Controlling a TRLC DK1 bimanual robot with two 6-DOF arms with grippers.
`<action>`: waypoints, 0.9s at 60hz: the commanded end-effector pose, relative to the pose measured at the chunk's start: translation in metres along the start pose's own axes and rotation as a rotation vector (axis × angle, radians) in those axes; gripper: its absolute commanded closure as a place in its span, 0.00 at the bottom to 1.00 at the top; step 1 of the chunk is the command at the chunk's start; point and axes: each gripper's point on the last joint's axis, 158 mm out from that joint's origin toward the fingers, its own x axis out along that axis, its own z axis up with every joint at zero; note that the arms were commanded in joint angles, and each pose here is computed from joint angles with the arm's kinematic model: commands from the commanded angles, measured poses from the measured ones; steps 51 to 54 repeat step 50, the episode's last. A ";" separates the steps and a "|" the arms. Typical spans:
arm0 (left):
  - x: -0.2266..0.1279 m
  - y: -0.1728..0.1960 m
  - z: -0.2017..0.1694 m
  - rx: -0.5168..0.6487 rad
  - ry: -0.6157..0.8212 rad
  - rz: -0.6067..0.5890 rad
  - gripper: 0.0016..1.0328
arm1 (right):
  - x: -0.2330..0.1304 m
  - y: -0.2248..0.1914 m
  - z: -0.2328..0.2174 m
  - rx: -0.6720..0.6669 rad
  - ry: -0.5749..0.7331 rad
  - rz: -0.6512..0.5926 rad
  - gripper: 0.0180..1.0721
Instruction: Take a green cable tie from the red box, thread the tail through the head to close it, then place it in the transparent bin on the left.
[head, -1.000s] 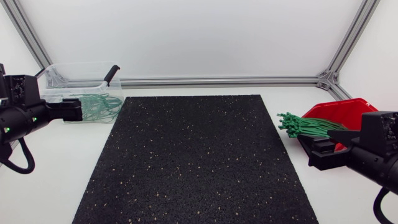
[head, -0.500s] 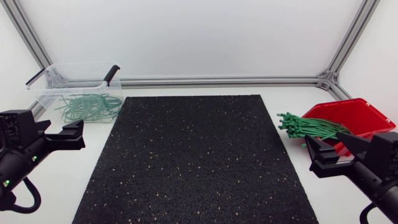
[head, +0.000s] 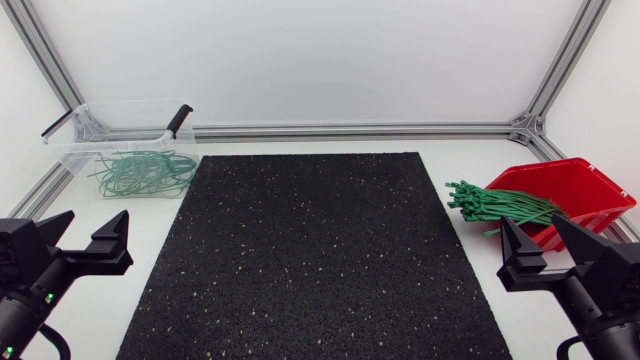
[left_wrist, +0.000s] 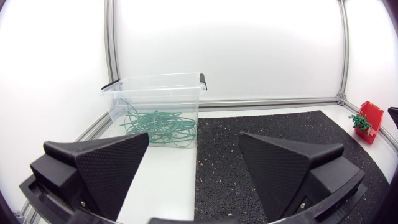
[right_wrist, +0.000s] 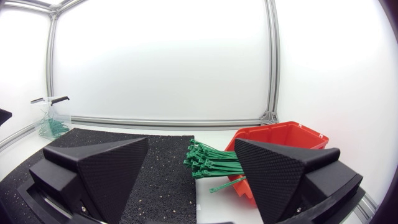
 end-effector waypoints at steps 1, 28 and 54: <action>-0.003 -0.001 -0.009 -0.018 -0.004 -0.009 0.03 | 0.001 -0.003 -0.005 -0.013 -0.004 -0.011 0.04; -0.014 -0.007 -0.020 -0.028 -0.082 -0.042 0.03 | 0.001 -0.003 -0.005 -0.013 -0.004 -0.011 0.04; -0.016 -0.009 -0.024 -0.031 -0.111 -0.054 0.03 | 0.001 -0.003 -0.005 -0.013 -0.004 -0.011 0.04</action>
